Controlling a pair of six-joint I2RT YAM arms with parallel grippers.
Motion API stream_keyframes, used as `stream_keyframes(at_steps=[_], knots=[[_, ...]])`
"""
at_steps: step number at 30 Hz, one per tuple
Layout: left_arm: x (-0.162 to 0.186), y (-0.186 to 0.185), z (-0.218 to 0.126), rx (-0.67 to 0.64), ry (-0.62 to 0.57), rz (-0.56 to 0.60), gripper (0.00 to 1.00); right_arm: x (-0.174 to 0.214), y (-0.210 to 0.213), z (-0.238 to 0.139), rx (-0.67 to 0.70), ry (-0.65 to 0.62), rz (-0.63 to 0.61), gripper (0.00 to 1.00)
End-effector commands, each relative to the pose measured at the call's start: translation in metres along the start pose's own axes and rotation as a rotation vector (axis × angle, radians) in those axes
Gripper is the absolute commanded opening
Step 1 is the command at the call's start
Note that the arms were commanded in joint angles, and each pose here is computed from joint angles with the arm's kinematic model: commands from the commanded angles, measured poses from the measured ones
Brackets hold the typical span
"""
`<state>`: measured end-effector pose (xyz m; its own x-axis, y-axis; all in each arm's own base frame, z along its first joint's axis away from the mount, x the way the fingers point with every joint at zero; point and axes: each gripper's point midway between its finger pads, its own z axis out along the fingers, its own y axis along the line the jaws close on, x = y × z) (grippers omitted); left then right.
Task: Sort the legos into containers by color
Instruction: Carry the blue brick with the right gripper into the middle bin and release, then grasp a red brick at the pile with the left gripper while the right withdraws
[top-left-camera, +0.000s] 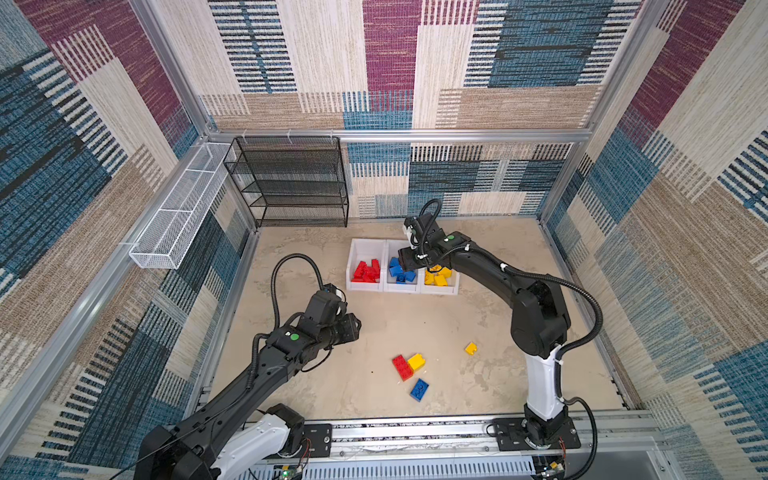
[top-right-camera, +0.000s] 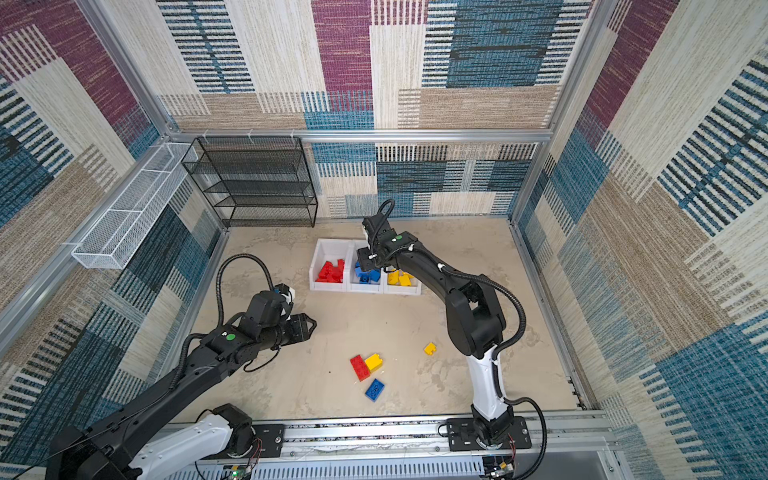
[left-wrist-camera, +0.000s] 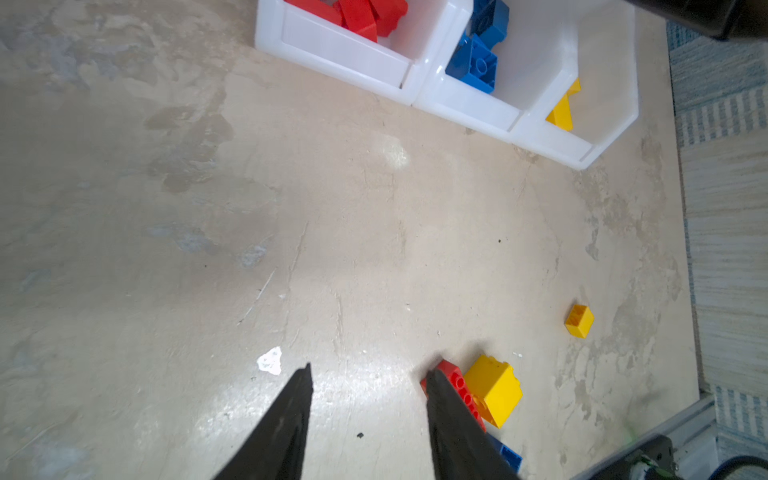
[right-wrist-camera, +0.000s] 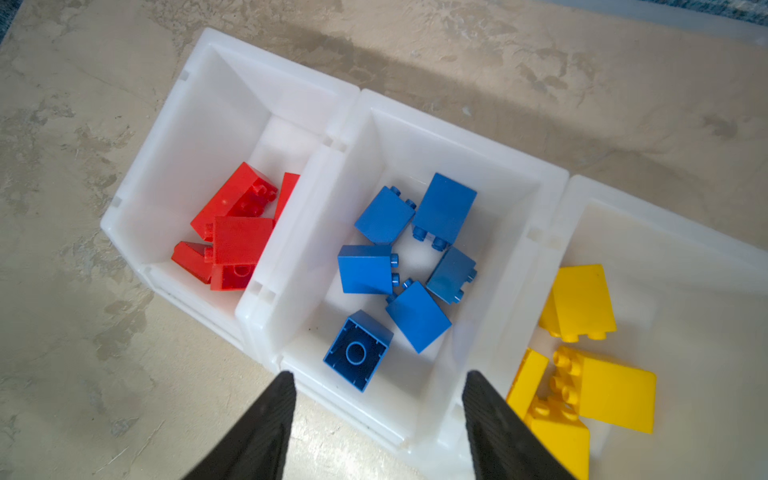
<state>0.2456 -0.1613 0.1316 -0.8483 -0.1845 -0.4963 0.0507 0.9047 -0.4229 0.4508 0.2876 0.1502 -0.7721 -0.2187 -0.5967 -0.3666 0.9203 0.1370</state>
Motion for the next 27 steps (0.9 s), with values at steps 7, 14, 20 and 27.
stream_keyframes(at_steps=[7,14,20,27], knots=[[0.031,-0.042,0.025,0.005,0.118,0.197,0.49,0.027,-0.015,-0.036,0.006,-0.026,0.064,0.67],[0.066,-0.057,0.043,-0.006,0.229,0.198,0.51,0.073,-0.027,-0.052,0.021,0.010,0.101,0.67],[0.101,-0.062,0.054,-0.020,0.331,0.095,0.54,0.100,-0.033,-0.059,0.020,0.018,0.126,0.68],[0.118,-0.068,0.063,-0.048,0.368,0.062,0.57,0.114,-0.036,-0.064,0.007,0.018,0.130,0.69]])
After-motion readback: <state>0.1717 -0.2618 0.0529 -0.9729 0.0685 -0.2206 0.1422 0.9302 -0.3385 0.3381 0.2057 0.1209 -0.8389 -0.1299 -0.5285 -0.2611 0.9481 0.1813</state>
